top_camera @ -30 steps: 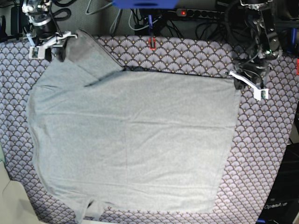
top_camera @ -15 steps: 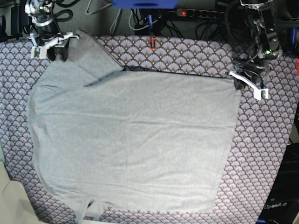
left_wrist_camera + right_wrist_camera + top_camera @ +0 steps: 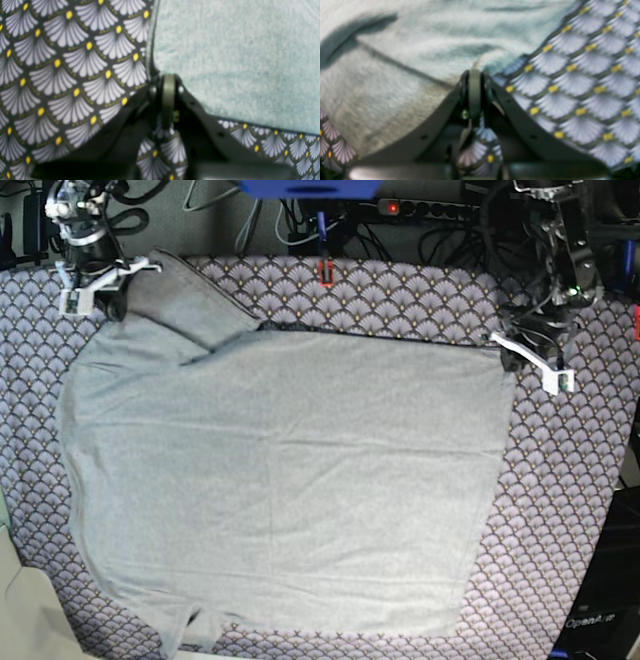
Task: Fold the T-shirt properly
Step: 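Lift the grasped shirt edge with both grippers and pull it toward the hem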
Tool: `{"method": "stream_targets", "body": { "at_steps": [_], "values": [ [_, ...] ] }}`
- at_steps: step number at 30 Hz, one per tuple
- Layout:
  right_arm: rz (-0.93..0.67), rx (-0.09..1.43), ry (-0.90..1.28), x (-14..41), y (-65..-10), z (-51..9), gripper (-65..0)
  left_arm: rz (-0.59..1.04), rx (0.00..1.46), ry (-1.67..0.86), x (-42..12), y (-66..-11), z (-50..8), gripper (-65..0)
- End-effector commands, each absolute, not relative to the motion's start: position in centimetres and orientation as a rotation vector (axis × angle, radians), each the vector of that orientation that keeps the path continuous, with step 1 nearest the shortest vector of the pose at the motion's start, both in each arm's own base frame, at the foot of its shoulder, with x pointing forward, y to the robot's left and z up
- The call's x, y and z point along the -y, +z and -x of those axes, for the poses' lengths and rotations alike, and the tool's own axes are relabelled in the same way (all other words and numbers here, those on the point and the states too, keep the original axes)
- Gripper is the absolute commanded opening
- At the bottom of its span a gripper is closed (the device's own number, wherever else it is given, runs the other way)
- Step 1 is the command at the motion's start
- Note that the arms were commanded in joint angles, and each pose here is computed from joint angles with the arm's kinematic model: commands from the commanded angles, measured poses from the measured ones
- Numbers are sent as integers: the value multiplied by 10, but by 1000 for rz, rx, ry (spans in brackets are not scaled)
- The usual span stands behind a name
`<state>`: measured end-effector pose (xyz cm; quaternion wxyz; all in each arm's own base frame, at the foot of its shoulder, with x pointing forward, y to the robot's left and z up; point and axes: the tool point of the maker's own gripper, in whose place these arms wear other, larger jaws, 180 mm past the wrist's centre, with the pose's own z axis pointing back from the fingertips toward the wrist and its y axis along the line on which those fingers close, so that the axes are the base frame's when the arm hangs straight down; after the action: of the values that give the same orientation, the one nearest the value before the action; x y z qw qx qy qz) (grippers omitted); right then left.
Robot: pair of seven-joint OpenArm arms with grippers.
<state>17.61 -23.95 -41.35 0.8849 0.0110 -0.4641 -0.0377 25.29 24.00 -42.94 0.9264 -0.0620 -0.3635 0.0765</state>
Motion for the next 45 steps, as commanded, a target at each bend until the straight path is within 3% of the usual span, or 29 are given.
{"method": "stream_targets", "body": {
  "at_steps": [1,12,18,27,38,45],
  "values": [
    [-16,1036,-64,242,-395,-189,-650,133,763,134,-237,-420,-256,-650],
    [43,1169,25,251,-348,-228,-650,119,907,89,-233,-373,-289,-650],
    [64,1245,54,259,-326,-257,-650,126,895,77,-231,-357,-316,-650],
    [144,1209,112,273,-318,-312,-650,137,946,68,-229,-326,-354,-650],
    [113,1211,84,291,-323,-370,-650,202,892,143,-233,-346,-392,-650],
    [85,1203,128,295,-319,-403,-650,235,925,163,-233,-329,-425,-650]
  ]
}}
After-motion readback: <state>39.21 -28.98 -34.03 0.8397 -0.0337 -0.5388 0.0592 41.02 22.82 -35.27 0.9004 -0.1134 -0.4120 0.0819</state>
